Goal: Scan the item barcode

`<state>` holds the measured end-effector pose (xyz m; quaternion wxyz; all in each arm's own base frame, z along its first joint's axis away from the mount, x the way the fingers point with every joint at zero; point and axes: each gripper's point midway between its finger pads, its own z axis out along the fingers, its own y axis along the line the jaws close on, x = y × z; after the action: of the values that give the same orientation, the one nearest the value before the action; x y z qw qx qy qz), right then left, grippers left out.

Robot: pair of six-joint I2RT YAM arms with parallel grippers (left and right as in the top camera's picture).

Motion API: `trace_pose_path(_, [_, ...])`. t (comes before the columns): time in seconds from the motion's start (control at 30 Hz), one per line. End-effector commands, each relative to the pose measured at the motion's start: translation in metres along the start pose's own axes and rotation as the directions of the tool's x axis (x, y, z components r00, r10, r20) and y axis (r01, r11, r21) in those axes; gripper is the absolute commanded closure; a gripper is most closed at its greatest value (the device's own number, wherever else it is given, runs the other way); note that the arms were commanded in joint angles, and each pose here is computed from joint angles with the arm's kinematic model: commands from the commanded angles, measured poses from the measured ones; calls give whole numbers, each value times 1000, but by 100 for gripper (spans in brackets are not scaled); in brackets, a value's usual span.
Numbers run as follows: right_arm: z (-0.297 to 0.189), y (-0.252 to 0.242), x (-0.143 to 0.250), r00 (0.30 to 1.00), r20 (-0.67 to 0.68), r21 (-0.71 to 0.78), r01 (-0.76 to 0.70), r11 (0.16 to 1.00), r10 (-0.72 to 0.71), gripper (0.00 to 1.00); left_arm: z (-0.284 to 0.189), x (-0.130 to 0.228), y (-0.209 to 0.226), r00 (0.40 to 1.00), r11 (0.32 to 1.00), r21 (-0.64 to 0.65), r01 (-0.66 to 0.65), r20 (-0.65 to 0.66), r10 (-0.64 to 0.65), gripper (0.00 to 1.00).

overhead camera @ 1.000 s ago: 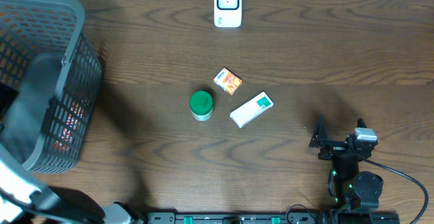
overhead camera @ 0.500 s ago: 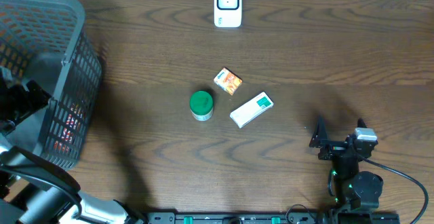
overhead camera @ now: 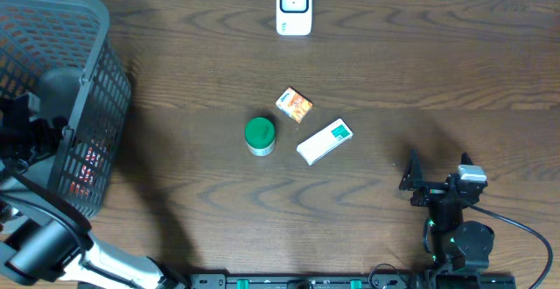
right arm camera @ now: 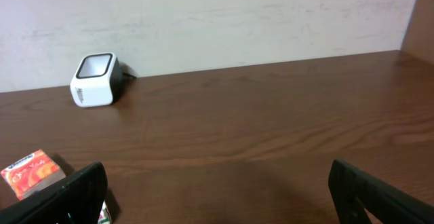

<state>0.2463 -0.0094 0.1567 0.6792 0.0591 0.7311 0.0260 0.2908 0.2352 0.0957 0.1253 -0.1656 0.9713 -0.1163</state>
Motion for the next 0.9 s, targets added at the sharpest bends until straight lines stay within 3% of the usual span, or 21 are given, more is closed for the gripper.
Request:
trace_pose_path(0.0, [0, 3, 1, 1000, 0, -14, 14, 1000, -14, 1, 30, 8, 0, 998, 999, 51, -16, -64, 19, 2])
trace_pose_path(0.57, [0, 3, 1, 1000, 0, -14, 14, 1000, -14, 1, 70, 17, 14, 991, 997, 71, 2, -132, 7, 2])
trace_pose_path(0.87, [0, 3, 1, 1000, 0, -14, 14, 1000, -14, 1, 74, 23, 30, 963, 983, -142, -114, -258, 75, 2])
